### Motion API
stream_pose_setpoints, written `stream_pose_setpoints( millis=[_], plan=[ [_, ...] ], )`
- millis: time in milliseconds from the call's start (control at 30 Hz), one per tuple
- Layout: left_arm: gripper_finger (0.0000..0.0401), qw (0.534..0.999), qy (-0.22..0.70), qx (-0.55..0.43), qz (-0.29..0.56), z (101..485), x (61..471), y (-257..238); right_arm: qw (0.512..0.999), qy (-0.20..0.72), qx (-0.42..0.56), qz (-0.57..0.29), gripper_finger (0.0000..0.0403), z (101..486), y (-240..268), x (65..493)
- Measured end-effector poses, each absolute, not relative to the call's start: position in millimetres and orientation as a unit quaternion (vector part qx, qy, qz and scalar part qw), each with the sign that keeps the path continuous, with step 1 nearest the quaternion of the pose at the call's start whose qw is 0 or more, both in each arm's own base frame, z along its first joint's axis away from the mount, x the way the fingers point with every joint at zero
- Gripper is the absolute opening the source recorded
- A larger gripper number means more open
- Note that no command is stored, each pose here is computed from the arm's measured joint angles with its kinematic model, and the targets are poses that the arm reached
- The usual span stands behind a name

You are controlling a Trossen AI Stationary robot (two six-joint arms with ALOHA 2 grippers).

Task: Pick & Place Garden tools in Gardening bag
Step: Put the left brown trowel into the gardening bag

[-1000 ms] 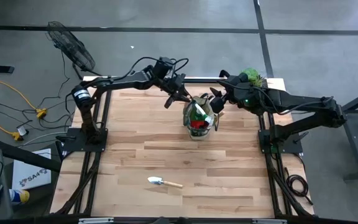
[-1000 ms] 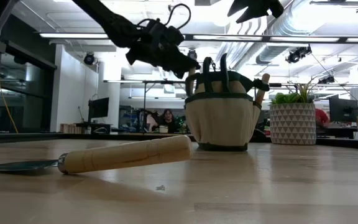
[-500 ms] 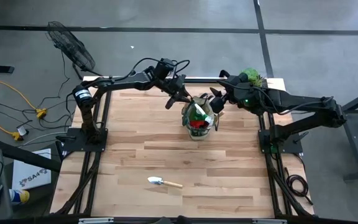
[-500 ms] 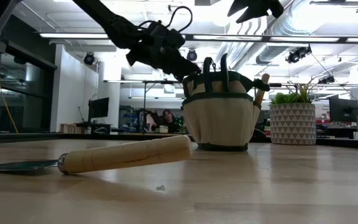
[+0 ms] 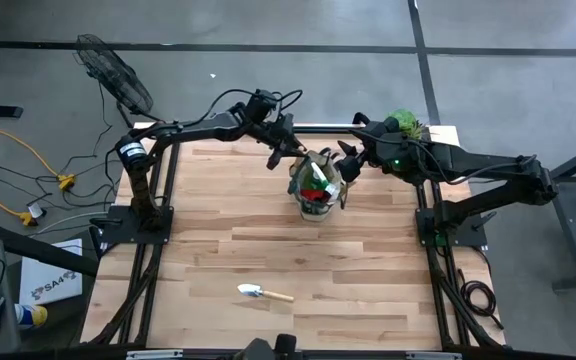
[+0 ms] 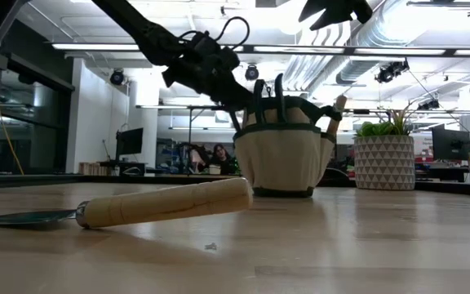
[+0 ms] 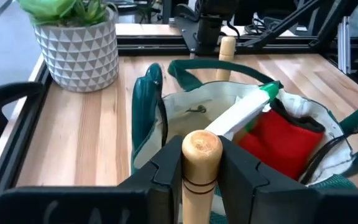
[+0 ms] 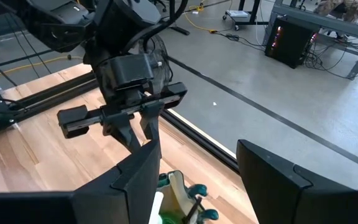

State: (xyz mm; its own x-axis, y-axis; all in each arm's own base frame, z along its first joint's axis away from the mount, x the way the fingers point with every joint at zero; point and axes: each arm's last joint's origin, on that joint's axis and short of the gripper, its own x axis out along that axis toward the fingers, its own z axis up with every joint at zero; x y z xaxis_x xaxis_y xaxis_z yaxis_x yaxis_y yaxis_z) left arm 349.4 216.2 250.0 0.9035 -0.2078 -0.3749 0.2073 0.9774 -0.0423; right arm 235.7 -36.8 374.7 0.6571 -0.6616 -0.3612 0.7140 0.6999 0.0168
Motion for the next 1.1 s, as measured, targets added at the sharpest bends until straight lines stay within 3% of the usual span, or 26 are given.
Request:
stream_pose_setpoints(
  millis=[433, 800, 1100],
  plan=[
    [0.0082, 0.971, 0.16, -0.016, -0.176, 252.9, 349.4, 212.6, 0.906, 0.169, 0.078, -0.379, 0.0205, 374.3, -36.8, 235.5],
    [0.0218, 0.972, 0.154, -0.03, -0.172, 255.1, 350.3, 213.2, 0.906, 0.169, 0.078, -0.379, 0.0205, 374.2, -36.8, 235.5],
    [0.0233, 0.974, 0.143, -0.048, -0.169, 268.4, 349.7, 218.7, 0.906, 0.169, 0.078, -0.379, 0.0205, 374.2, -36.8, 235.4]
  ],
)
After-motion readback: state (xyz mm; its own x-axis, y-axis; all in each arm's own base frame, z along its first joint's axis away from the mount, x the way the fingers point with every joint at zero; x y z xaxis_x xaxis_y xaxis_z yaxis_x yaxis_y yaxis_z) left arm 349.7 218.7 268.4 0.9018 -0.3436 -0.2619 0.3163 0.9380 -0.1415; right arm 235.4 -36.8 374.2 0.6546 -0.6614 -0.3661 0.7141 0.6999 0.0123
